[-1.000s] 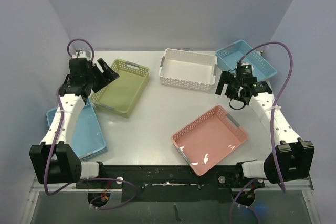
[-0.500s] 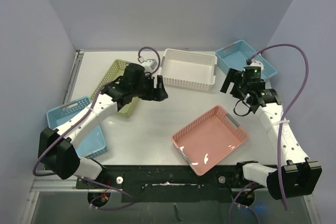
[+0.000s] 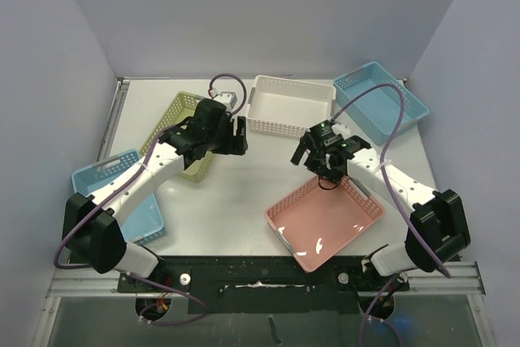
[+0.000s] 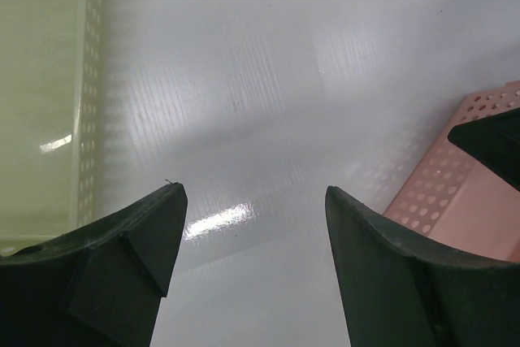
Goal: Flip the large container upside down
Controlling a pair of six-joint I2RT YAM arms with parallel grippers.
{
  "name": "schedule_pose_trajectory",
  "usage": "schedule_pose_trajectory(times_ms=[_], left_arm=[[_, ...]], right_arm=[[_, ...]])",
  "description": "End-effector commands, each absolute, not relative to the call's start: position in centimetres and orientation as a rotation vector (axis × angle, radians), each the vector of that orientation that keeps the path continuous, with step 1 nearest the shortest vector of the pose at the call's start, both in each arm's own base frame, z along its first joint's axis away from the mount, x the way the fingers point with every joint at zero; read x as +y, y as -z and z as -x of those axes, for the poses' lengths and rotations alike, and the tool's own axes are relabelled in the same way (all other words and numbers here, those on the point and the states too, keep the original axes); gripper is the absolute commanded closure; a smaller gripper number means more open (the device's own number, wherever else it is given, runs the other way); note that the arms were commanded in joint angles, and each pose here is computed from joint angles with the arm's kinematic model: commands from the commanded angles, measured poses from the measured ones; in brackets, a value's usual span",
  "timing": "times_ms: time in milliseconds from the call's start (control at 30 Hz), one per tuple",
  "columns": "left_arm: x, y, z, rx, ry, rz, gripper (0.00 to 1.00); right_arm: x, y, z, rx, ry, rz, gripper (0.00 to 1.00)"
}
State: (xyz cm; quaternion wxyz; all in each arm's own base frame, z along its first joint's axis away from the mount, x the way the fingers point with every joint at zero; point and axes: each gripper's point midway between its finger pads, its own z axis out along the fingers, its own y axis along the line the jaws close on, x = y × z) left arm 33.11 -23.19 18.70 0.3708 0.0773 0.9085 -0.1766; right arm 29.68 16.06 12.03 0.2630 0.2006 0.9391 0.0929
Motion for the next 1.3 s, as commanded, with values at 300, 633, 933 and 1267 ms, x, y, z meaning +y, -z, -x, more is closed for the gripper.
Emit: schedule_pose_trajectory(times_ms=[300, 633, 933, 1267], left_arm=[[-21.8, -21.4, -33.9, 2.251, 0.417, -0.139, 0.32], [-21.6, -20.8, -33.7, 2.267, 0.405, -0.150, 0.32], [-21.0, -21.5, -33.4, 2.267, 0.390, -0.139, 0.32], [-9.6, -28.3, -35.4, 2.162, 0.295, 0.091, 0.32]], right_arm=[[17.4, -9.2, -30.3, 2.509, -0.289, -0.888, 0.30], [17.9, -7.3, -29.5, 2.541, -0.322, -0.904, 0.62], [24.1, -17.5, -35.1, 2.388, -0.735, -0.617, 1.00], [32.4, -32.6, -35.0, 1.927, -1.562, -0.149, 1.00]])
